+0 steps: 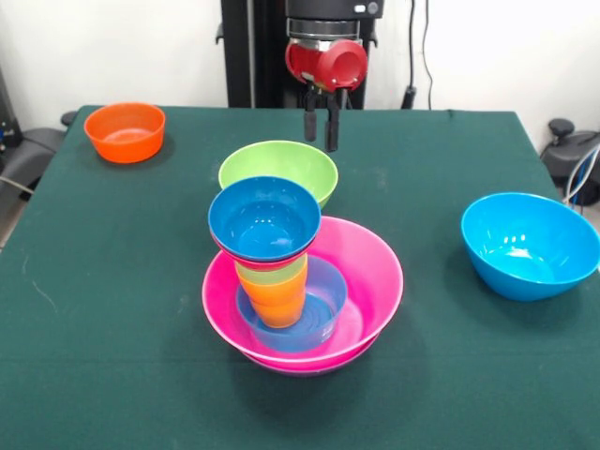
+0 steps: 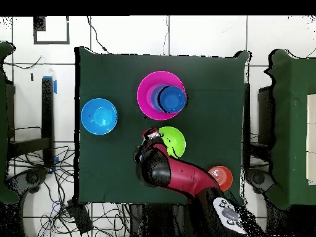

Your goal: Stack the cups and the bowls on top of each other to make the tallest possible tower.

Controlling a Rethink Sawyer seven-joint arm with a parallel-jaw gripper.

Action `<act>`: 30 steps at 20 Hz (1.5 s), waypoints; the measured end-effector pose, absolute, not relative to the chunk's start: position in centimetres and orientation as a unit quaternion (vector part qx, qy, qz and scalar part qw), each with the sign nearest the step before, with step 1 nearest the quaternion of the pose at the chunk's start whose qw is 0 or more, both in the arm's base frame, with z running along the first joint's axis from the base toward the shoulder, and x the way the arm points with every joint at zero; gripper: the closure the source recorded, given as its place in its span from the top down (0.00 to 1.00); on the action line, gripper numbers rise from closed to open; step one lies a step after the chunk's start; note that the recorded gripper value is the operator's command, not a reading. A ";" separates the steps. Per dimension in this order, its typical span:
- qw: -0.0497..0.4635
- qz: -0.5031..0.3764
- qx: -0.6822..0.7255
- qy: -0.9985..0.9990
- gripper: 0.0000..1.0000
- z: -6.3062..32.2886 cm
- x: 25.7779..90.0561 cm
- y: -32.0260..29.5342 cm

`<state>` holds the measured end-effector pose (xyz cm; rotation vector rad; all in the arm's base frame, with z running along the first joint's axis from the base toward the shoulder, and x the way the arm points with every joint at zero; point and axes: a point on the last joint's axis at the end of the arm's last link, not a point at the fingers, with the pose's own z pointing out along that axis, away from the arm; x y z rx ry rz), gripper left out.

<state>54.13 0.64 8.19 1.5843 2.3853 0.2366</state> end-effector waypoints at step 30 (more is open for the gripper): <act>0.051 0.072 0.452 0.888 1.00 -1.5 47.9 2.8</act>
